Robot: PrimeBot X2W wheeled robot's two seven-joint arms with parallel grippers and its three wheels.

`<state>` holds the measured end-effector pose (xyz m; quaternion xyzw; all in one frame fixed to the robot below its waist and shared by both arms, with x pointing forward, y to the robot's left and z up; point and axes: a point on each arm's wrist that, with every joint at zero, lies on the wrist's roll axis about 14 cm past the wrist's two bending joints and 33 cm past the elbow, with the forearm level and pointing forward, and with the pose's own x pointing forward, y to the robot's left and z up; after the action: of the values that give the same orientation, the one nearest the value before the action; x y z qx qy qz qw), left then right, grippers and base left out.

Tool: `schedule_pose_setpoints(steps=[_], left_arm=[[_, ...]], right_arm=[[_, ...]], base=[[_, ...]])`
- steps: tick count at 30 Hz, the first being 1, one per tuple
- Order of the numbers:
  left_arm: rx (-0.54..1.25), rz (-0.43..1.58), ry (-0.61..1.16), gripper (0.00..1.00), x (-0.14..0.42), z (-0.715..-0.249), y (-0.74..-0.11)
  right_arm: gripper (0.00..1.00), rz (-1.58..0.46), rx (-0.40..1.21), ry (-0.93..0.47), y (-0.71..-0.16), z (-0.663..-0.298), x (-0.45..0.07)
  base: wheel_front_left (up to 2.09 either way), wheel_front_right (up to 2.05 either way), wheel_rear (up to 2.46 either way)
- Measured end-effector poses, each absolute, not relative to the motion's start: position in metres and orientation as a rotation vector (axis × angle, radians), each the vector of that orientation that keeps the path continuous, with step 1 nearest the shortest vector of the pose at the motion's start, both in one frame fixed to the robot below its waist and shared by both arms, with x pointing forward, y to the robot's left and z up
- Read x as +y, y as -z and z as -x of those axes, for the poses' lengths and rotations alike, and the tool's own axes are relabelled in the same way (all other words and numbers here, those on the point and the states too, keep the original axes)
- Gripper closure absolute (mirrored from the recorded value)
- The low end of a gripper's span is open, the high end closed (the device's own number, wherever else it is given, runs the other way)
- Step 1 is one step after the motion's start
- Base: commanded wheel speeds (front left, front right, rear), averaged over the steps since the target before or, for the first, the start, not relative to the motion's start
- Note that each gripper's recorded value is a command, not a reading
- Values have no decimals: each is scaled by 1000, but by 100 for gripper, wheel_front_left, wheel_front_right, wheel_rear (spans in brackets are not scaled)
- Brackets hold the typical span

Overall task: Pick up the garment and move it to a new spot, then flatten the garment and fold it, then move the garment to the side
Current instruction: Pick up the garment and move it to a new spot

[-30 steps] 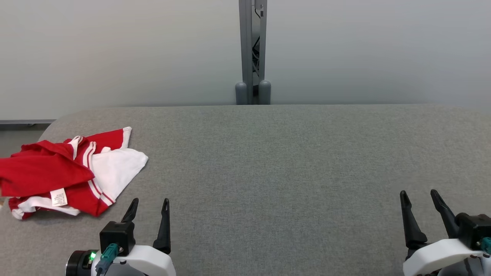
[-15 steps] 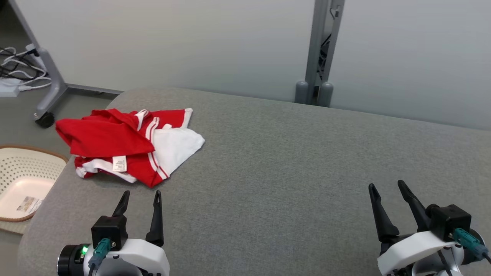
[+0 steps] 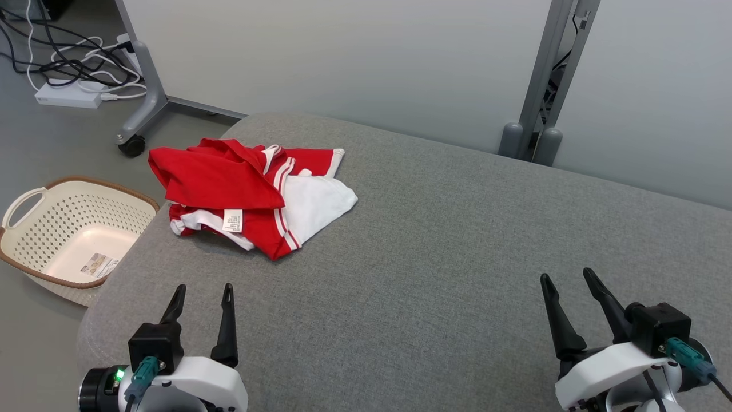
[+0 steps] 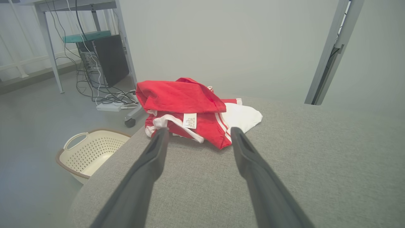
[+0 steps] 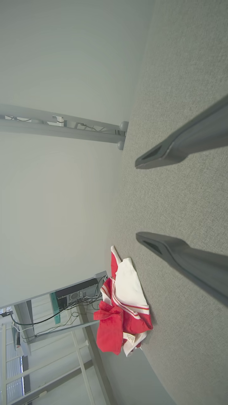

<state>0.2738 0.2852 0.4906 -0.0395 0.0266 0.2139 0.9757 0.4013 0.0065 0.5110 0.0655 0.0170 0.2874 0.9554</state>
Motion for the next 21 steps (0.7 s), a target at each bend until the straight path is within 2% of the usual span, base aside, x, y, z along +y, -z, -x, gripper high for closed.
schedule_pose_setpoints(steps=[11, 17, 21], left_arm=[[23, 109, -393, 0, 280, -293, -508], [-22, 85, -287, 0, 279, -340, -557], [53, 70, -235, 0, 286, -377, -565]], right_arm=[[0, -131, 34, -563, -507, -404, 0], [0, -115, 30, -547, -505, -409, -6], [0, -106, 28, -533, -504, -418, -10]], base=[[0, 0, 0], [0, 0, 0], [0, 0, 0]])
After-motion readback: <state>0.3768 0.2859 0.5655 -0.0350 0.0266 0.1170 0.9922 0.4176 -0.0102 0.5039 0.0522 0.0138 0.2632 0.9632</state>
